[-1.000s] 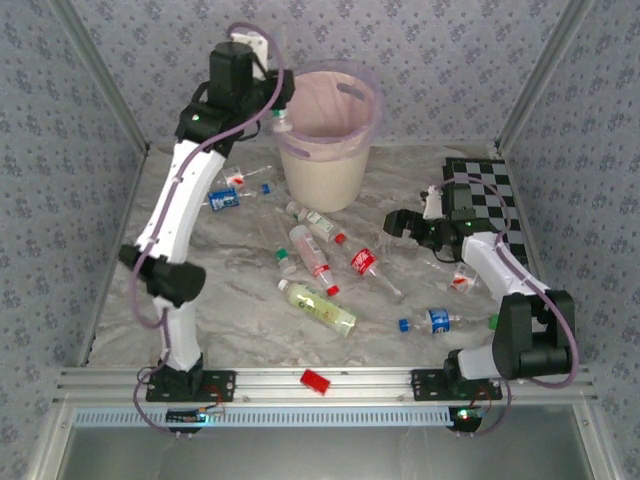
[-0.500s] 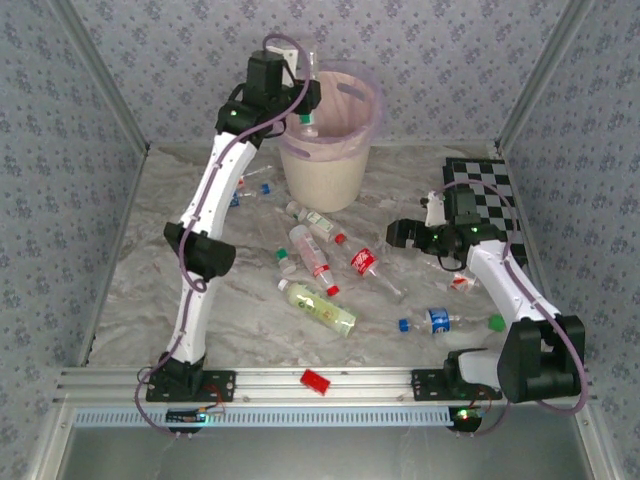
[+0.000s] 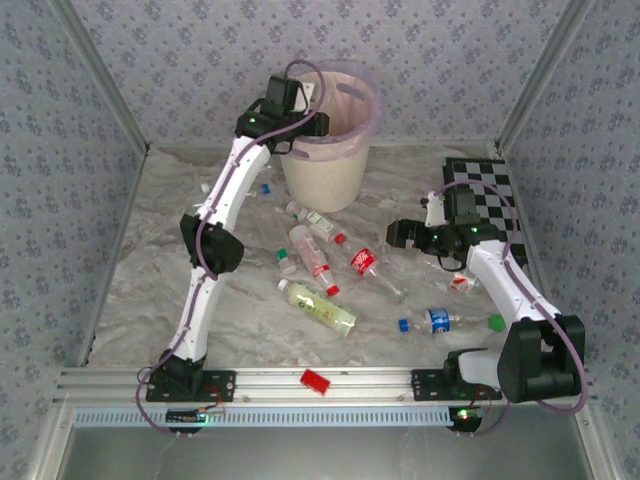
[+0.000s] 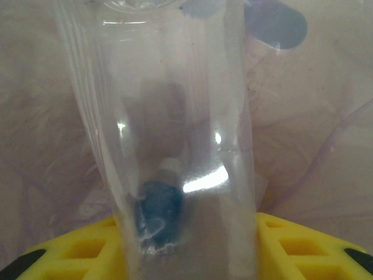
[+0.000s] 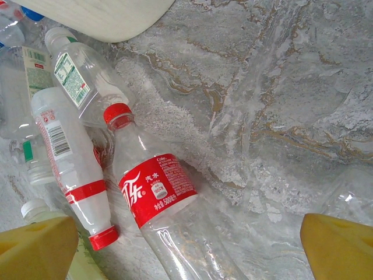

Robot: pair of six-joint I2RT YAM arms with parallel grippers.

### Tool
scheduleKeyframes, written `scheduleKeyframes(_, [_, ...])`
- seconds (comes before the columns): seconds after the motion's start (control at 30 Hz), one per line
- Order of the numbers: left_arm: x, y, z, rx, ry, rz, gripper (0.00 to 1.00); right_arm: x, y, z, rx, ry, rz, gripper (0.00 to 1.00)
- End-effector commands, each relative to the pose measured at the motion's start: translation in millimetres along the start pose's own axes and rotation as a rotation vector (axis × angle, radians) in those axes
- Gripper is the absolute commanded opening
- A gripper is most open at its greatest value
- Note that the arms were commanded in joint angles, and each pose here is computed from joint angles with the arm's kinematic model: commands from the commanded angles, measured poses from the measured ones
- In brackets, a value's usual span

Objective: Put the plastic bottles in the bin

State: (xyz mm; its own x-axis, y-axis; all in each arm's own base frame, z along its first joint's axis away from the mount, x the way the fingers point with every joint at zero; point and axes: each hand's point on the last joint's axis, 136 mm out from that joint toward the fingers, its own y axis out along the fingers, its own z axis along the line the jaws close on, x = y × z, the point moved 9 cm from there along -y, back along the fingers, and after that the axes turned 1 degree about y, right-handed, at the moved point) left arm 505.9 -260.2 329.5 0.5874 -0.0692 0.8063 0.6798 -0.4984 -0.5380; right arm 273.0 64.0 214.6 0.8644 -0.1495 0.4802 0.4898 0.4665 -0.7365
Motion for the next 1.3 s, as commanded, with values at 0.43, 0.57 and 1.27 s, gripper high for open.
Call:
scheduleKeyframes(0.43, [-2, -2, -3, -0.068, 0.039, 0.021, 0.94, -2, -3, -1, -0.048, -0.034, 0.007, 1.00])
scheduleKeyframes(0.57, [7, -13, -8, -0.083, 0.057, -0.011, 0.97, -3, -3, -2, -0.055, -0.041, 0.012, 1.00])
scheduleKeyframes(1.27, [83, -212, -41, -0.186, 0.196, -0.339, 0.99, -7, -45, -25, -0.775, 0.016, 0.007, 1.00])
